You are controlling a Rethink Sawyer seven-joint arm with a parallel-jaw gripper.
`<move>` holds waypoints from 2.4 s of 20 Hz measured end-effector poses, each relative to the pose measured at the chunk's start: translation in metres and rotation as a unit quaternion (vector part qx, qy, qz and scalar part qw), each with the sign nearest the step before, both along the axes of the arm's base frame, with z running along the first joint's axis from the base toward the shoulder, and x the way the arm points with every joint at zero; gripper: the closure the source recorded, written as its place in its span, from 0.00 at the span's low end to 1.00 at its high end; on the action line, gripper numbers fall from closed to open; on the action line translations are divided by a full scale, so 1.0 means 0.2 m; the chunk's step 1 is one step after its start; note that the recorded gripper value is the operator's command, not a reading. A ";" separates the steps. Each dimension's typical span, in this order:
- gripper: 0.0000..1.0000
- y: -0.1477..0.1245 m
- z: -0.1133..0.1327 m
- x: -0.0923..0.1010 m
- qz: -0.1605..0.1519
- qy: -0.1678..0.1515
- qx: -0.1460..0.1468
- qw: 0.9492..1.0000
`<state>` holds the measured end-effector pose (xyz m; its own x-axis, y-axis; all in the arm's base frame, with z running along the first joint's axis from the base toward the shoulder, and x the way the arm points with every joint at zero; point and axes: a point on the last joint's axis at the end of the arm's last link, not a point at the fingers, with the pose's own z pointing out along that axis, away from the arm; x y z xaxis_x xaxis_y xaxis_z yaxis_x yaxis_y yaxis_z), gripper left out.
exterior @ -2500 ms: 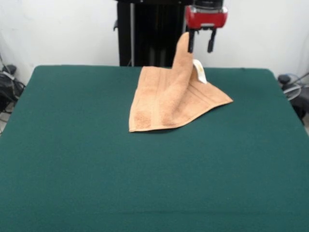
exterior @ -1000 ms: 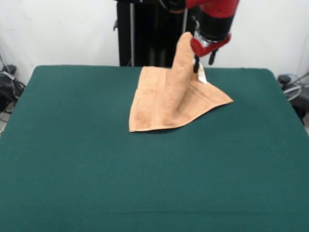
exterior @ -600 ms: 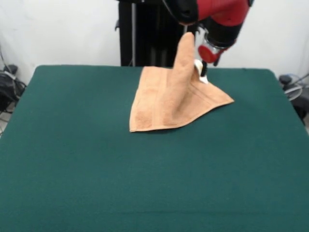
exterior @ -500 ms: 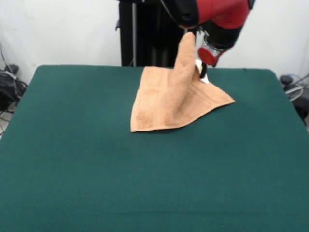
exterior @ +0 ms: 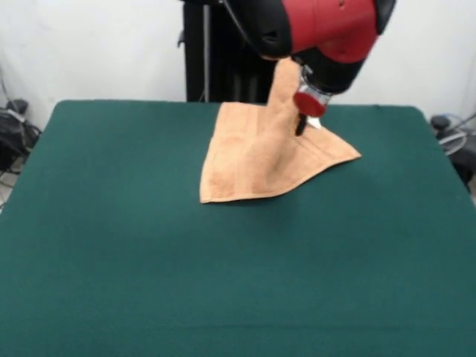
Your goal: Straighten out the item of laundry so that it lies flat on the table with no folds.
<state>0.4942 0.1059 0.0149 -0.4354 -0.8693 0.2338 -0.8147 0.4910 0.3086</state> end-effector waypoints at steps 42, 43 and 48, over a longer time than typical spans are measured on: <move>0.00 -0.46 0.03 0.36 0.001 -0.042 0.059 0.997; 0.00 -0.49 0.03 0.36 0.005 -0.043 0.062 0.997; 0.00 -0.55 0.04 0.38 0.019 -0.047 0.069 0.996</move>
<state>0.5711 -0.0037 0.0222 -0.4162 -0.9065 0.0707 -0.8604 0.4178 0.2917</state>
